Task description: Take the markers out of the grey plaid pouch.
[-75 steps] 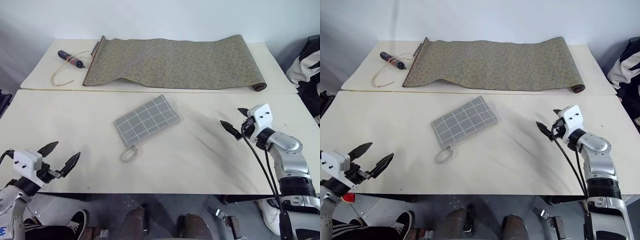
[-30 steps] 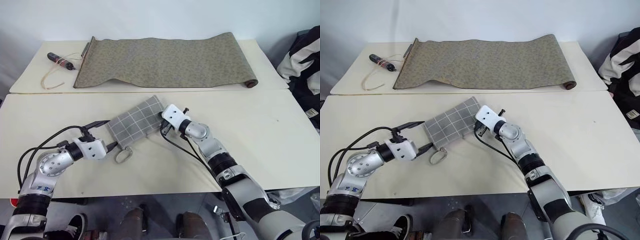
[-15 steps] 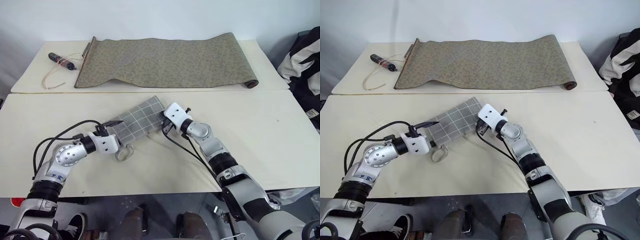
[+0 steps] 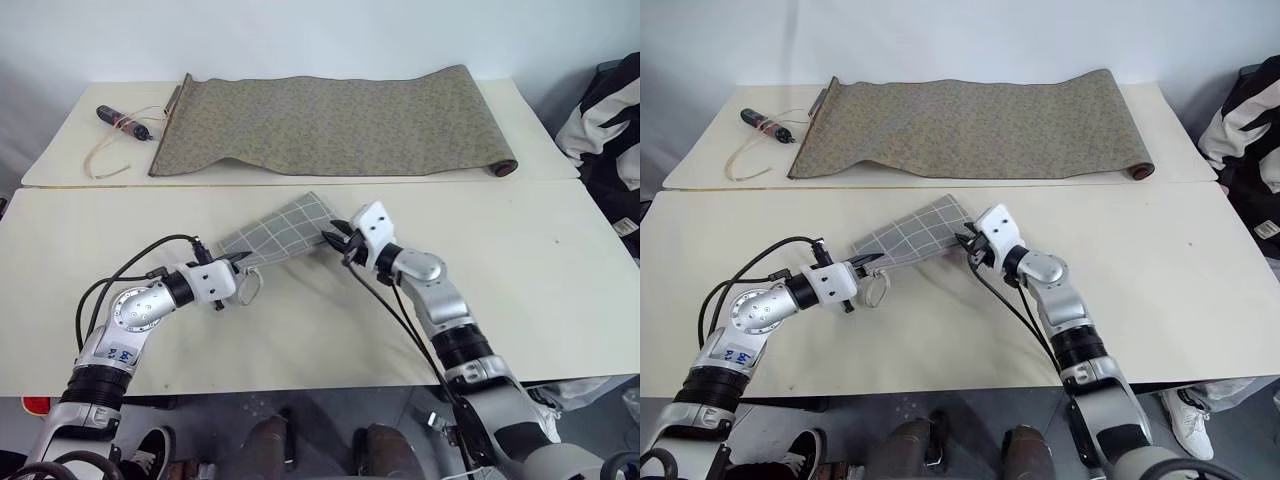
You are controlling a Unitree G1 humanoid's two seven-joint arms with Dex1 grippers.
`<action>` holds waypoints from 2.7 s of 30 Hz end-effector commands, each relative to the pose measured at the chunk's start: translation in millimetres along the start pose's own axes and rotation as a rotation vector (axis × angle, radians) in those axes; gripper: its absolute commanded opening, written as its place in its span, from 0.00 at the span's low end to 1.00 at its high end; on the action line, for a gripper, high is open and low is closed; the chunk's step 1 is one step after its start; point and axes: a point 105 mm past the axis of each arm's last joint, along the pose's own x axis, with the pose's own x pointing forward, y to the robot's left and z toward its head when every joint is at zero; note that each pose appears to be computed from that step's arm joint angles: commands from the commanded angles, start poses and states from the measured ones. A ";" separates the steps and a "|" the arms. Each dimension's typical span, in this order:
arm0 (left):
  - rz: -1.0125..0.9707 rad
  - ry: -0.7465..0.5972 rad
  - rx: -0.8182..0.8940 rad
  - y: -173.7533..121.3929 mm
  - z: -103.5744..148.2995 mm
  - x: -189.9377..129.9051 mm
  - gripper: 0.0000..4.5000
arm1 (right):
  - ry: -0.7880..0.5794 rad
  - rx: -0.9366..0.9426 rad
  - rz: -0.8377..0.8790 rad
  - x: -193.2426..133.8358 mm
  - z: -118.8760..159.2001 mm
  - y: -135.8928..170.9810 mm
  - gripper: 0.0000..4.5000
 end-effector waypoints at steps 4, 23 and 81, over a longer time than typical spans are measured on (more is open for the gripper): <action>0.003 -0.048 -0.002 -6.8 21.9 13.0 0.00 | 0.020 0.241 0.335 -38.9 30.1 58.1 0.84; -0.066 -0.088 0.209 -10.3 53.7 37.0 0.00 | 0.126 0.474 0.303 3.6 -9.0 116.9 0.84; -0.118 -0.220 -0.315 -2.2 48.7 -15.0 0.00 | 0.139 -0.063 0.196 -114.4 58.5 -22.0 0.29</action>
